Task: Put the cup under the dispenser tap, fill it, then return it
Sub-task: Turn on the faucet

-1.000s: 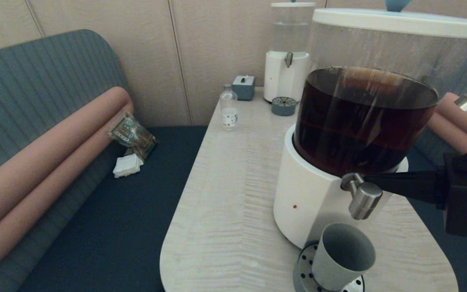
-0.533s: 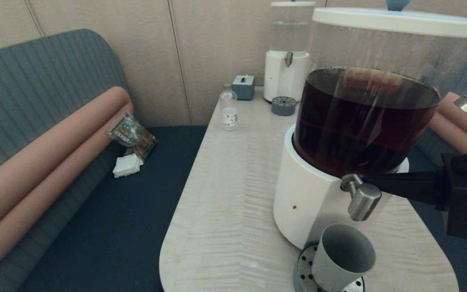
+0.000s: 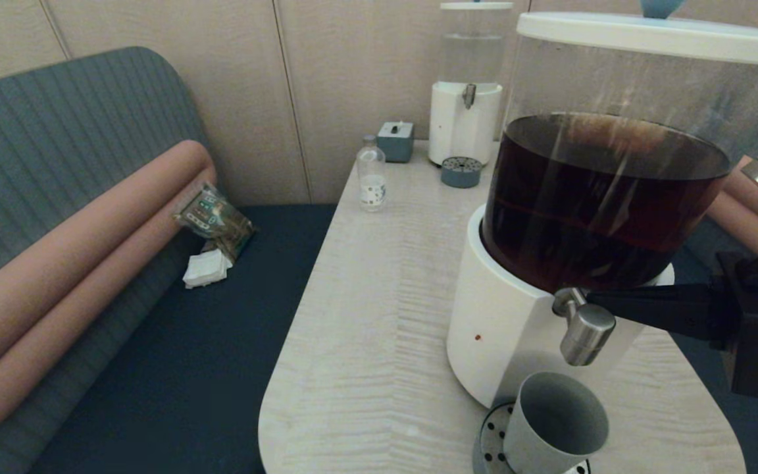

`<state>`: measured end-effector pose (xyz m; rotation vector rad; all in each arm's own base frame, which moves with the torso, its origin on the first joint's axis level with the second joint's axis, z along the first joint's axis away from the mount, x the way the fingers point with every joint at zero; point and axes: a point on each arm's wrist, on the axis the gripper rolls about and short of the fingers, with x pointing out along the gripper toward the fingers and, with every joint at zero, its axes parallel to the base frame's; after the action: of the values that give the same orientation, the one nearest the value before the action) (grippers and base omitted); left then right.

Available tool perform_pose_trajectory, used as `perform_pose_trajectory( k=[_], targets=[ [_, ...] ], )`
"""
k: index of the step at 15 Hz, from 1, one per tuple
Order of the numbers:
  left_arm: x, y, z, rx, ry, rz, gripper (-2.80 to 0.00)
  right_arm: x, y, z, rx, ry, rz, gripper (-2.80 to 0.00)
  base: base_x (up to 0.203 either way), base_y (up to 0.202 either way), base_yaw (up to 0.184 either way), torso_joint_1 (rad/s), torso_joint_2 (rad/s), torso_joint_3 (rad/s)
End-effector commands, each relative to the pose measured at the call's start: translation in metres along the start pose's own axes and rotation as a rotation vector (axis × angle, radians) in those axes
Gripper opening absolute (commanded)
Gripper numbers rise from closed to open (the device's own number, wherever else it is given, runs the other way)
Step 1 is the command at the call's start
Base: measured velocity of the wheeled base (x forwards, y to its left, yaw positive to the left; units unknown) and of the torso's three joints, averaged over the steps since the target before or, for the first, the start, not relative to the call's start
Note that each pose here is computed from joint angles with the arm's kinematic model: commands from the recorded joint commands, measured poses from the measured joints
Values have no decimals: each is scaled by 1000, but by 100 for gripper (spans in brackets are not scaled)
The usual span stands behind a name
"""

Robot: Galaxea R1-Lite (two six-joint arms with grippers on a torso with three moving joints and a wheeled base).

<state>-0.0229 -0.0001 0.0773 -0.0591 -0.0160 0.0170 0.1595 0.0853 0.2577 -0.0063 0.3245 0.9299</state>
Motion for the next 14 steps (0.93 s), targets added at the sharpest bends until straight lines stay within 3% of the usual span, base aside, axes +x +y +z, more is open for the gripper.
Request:
perform_pose_trajectory(
  k=[1,14],
  targets=[
    [0,0,0,-1,0,-1,-280,-1,1,-1,-2,1,2,-280,0,0,0,0,0,0],
    [0,0,0,-1,0,2,-280,-9,0,-7,-71,-10,-35,-280,0,0,0,0,0,0]
  ],
)
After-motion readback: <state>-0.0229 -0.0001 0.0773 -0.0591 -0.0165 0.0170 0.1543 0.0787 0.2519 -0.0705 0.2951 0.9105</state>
